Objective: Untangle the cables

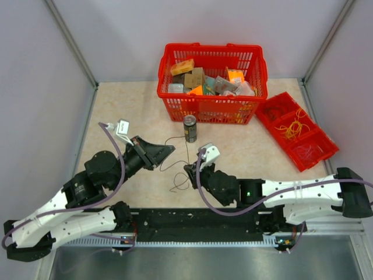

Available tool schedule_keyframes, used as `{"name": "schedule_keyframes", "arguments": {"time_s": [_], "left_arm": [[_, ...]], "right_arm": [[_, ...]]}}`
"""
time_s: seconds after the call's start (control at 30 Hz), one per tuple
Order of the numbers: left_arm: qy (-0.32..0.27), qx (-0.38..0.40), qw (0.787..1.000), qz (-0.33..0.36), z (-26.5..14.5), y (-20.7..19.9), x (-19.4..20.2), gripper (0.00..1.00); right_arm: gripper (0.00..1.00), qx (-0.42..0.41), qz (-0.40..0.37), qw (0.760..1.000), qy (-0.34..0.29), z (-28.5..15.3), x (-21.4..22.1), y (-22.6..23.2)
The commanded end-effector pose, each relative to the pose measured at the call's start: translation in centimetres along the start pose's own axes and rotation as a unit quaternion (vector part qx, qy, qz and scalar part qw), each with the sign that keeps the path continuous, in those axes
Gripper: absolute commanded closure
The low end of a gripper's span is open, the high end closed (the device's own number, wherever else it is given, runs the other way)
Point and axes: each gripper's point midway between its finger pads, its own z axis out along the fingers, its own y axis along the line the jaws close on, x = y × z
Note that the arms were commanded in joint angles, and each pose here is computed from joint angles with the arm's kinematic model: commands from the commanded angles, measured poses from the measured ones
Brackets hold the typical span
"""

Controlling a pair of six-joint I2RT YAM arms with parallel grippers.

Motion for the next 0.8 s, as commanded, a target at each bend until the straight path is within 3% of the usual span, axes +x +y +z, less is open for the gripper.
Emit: {"name": "schedule_keyframes", "arguments": {"time_s": [0.0,0.17,0.37,0.43,0.5,0.57,0.7,0.73,0.77], "left_arm": [[-0.009,0.026,1.000,-0.005,-0.6,-0.5,-0.3,1.00],[0.008,0.010,1.000,-0.010,-1.7,2.7,1.8,1.00],[0.065,-0.078,0.995,-0.024,-2.4,10.5,7.4,0.98],[0.093,-0.055,0.994,-0.018,-2.5,10.8,9.2,0.84],[0.125,-0.005,0.992,-0.001,-2.5,9.7,10.6,0.58],[0.143,0.023,0.989,0.022,-2.7,8.7,10.9,0.40],[0.134,0.063,0.984,0.095,-3.5,6.0,8.8,0.14],[0.125,0.068,0.984,0.110,-3.7,5.4,8.0,0.03],[0.117,0.075,0.982,0.124,-4.0,4.8,7.2,0.02]], "right_arm": [[1.00,0.021,0.063,0.996,-0.052,-1.2,-2.6,-1.2],[1.00,0.027,0.076,0.995,-0.065,-2.0,-3.5,-3.5],[1.00,-0.004,-0.018,0.998,-0.064,-3.6,-4.5,-5.7],[1.00,-0.041,-0.057,0.996,-0.047,-4.1,-4.1,-5.3],[1.00,-0.085,-0.107,0.990,-0.018,-4.8,-3.2,-4.4],[1.00,-0.082,-0.142,0.986,0.023,-5.1,-1.8,-5.0],[1.00,-0.080,-0.165,0.981,0.063,-6.2,-0.8,-5.8],[1.00,-0.083,-0.164,0.981,0.068,-6.4,-0.6,-5.9],[1.00,-0.087,-0.163,0.980,0.073,-6.7,-0.4,-5.9]]}}
